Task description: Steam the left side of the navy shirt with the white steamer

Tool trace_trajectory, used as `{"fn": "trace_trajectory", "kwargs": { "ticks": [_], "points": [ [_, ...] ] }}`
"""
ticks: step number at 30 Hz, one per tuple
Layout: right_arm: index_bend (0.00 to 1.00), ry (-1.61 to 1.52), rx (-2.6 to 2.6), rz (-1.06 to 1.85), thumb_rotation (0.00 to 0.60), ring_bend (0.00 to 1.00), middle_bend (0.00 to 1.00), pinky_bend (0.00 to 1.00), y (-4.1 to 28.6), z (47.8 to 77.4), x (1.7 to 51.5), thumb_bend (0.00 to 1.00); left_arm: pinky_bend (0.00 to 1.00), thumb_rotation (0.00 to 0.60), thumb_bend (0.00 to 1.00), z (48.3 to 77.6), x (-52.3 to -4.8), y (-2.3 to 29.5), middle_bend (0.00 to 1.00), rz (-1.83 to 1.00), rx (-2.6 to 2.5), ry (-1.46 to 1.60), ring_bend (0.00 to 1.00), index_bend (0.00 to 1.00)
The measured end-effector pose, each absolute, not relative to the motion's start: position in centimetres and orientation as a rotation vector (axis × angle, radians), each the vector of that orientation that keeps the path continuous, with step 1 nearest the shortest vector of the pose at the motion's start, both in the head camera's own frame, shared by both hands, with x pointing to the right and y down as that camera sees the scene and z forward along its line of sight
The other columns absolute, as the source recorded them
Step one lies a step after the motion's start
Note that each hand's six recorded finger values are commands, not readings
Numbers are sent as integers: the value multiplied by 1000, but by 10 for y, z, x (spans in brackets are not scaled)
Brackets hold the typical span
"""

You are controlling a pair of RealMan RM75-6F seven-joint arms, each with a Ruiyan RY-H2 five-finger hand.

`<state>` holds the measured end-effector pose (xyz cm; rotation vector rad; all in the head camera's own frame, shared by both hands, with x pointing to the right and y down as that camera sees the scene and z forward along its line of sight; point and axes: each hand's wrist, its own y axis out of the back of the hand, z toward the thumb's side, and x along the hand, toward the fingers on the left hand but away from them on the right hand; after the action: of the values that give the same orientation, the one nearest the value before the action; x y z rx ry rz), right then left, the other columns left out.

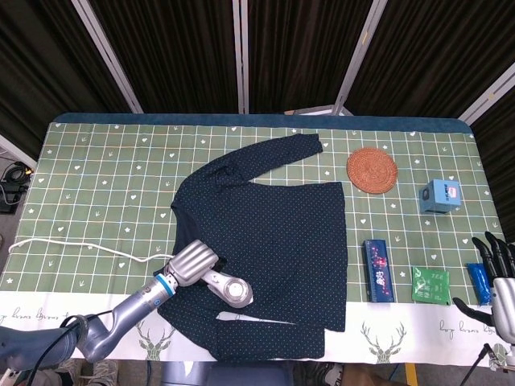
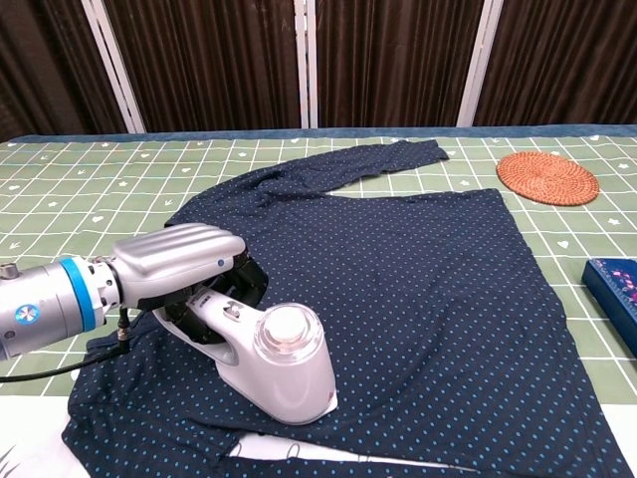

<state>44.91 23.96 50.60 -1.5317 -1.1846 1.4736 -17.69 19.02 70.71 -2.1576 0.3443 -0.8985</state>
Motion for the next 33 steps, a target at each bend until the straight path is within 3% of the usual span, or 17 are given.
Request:
{"fn": "trace_trajectory", "kwargs": {
  "ticks": [22,33],
  "points": [
    [0,-1187,-1532,1465,600,0,0,0,240,504,448,0,1000,600,404,709,-229,165,912,-1010,-2051,367,823,989],
    [0,-1188,-1530,1466,600,0,0,0,240,504,449,0,1000,600,405,713,-243,171,911,-1035,-2071,373,823,989]
  ]
}}
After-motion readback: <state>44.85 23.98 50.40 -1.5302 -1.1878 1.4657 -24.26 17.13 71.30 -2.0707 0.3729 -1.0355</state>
